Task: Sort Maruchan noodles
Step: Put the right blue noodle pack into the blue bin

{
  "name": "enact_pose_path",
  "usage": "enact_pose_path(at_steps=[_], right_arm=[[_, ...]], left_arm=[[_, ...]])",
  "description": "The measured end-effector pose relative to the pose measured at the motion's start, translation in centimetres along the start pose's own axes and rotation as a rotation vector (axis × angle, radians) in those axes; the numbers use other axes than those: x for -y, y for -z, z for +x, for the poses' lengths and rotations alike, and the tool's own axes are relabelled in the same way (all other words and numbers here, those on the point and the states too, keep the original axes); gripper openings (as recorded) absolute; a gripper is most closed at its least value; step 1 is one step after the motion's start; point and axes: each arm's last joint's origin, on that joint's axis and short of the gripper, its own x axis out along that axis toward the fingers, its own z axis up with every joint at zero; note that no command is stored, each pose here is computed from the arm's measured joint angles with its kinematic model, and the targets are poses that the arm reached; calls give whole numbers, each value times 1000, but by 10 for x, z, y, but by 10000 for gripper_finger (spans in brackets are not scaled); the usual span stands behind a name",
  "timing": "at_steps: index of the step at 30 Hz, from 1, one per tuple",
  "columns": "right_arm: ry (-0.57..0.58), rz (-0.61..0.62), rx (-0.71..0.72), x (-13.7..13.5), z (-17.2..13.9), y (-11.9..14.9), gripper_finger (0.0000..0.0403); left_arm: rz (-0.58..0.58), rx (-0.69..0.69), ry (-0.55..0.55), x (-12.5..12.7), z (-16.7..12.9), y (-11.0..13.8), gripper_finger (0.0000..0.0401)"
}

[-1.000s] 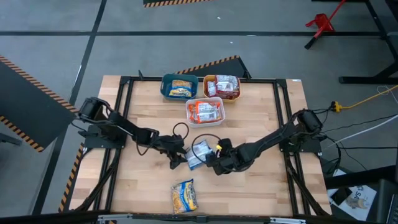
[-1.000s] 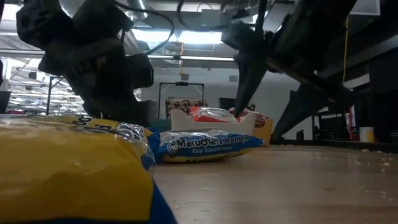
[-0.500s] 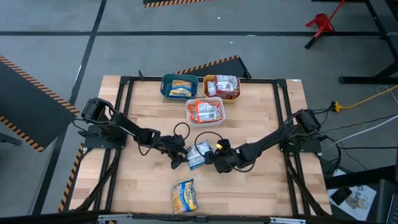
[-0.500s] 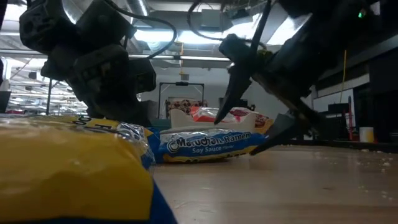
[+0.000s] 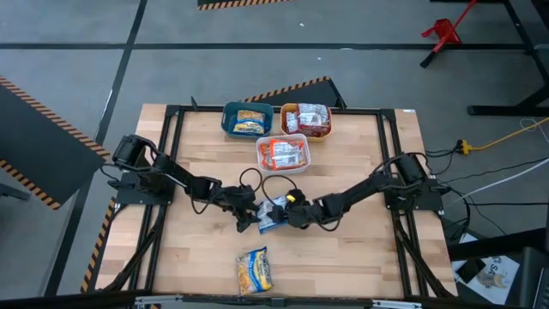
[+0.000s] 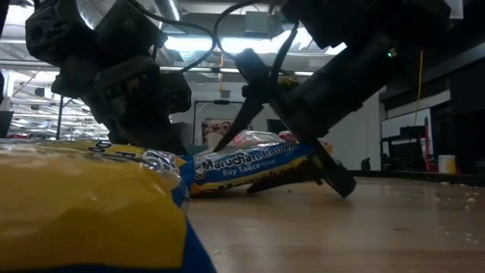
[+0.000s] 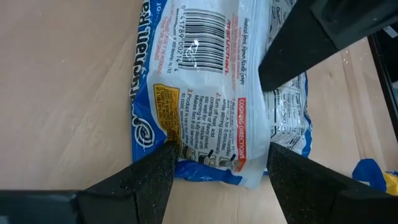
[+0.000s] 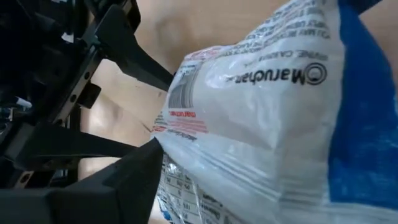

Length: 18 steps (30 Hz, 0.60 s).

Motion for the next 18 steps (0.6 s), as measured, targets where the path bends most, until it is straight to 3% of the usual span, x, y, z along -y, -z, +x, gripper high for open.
enact_pose_path(at_steps=[4,12,18], right_arm=[[5,6,-12,0,1,-4,240],[-40,-6,-25,-4,2,-2,96],[-61,-9,-32,-5,2,-2,93]], left_arm=[[-1,-1,0,0,0,0,244],[-61,-20,62,0,-6,-6,244],[-116,-46,140,-1,-20,-19,244]])
